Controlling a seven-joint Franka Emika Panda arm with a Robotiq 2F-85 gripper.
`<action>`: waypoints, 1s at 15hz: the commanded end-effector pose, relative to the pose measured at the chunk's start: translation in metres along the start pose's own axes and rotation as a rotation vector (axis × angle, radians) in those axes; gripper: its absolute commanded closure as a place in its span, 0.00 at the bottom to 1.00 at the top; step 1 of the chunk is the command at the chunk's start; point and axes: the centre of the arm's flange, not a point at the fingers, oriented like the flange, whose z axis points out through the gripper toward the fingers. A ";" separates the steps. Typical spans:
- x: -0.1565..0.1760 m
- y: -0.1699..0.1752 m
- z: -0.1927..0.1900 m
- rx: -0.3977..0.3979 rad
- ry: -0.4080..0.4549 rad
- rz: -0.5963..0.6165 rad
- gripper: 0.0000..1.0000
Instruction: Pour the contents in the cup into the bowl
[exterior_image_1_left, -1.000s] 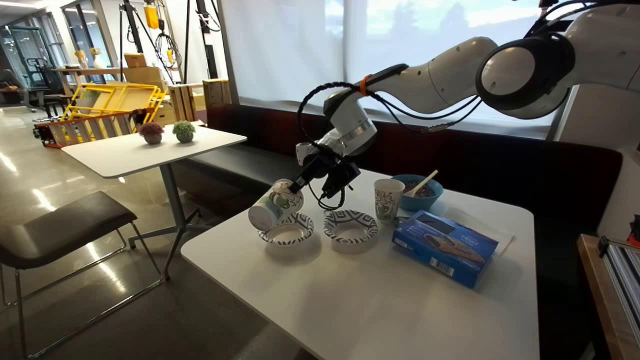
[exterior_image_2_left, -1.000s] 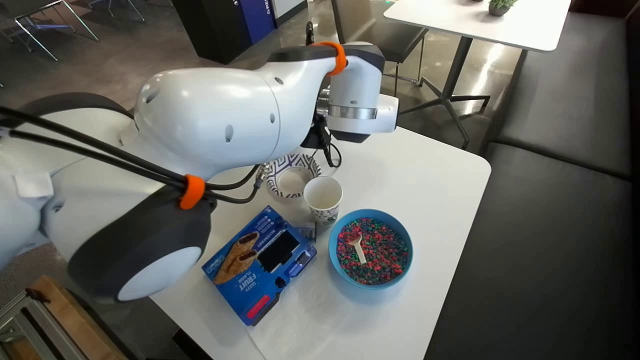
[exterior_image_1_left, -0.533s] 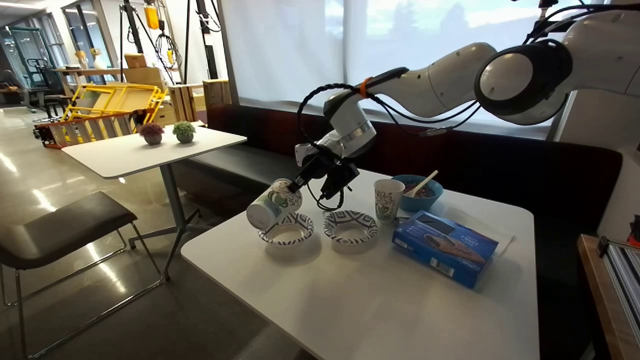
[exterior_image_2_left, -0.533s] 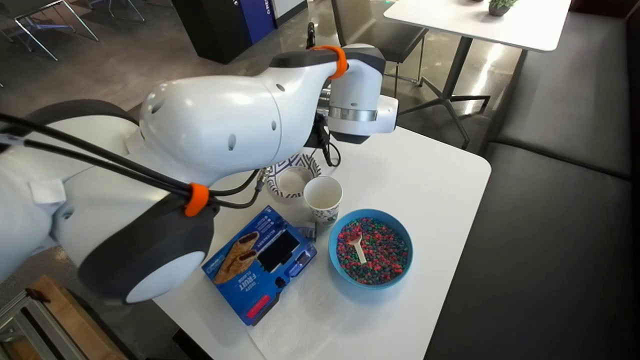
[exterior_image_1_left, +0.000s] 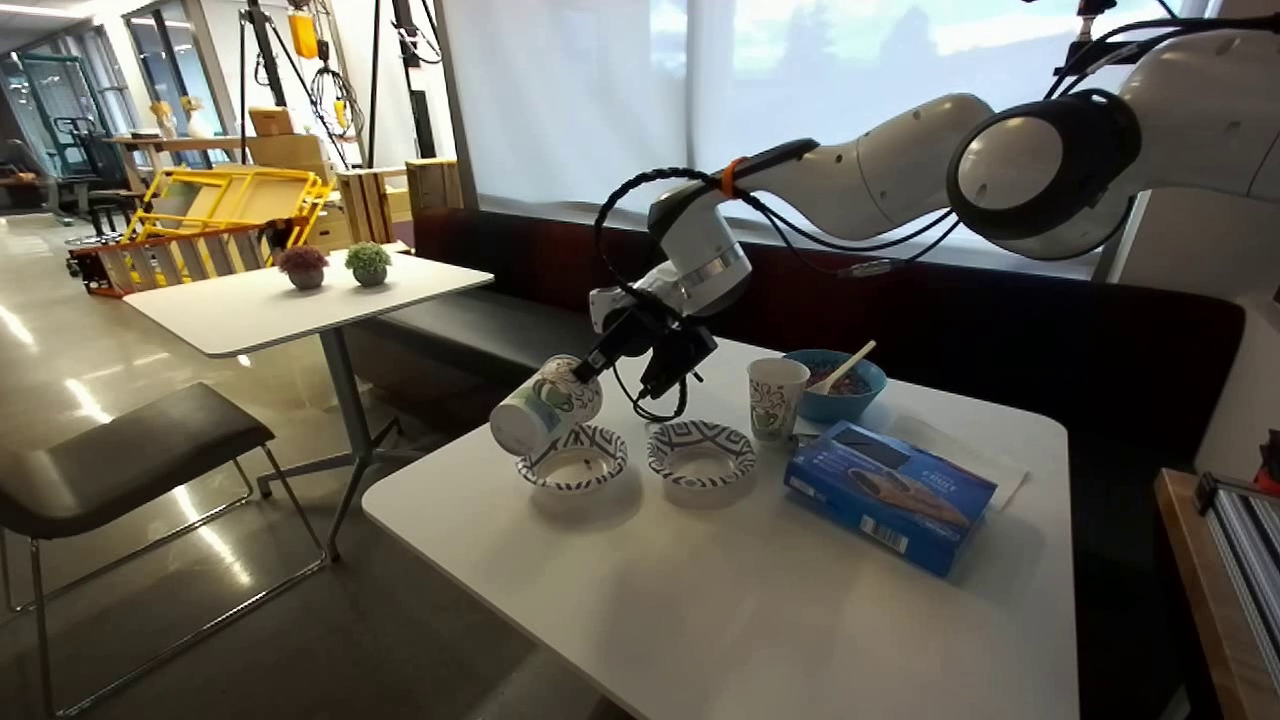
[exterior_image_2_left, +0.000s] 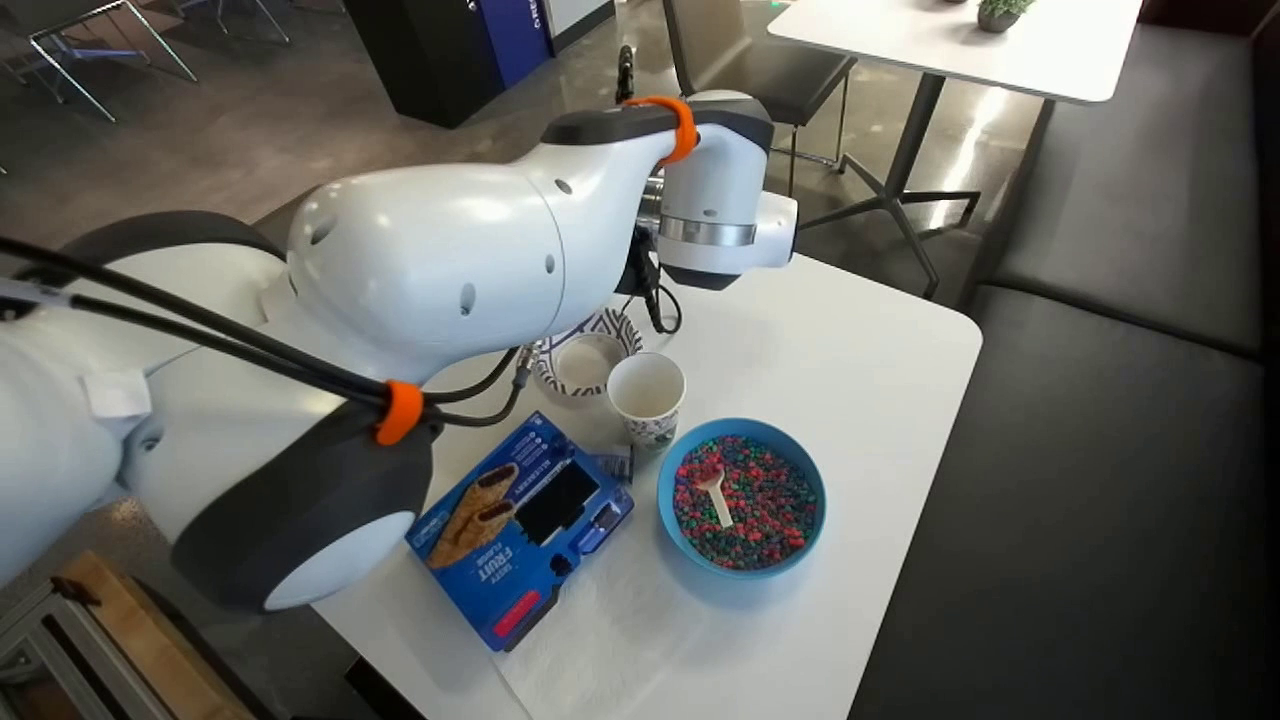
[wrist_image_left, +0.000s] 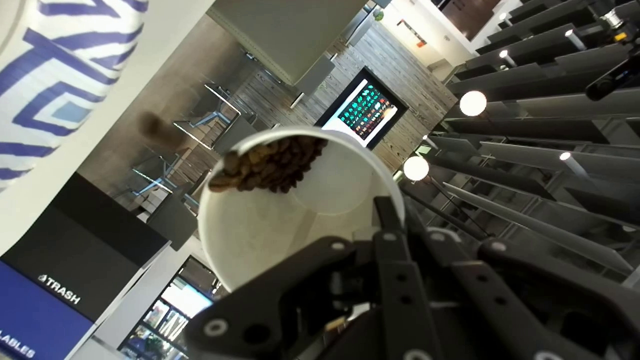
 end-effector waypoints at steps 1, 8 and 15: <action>0.005 0.024 -0.011 0.041 0.023 0.000 0.99; 0.007 0.026 -0.013 0.047 0.037 -0.004 0.99; 0.010 0.029 -0.015 0.044 0.060 -0.021 0.99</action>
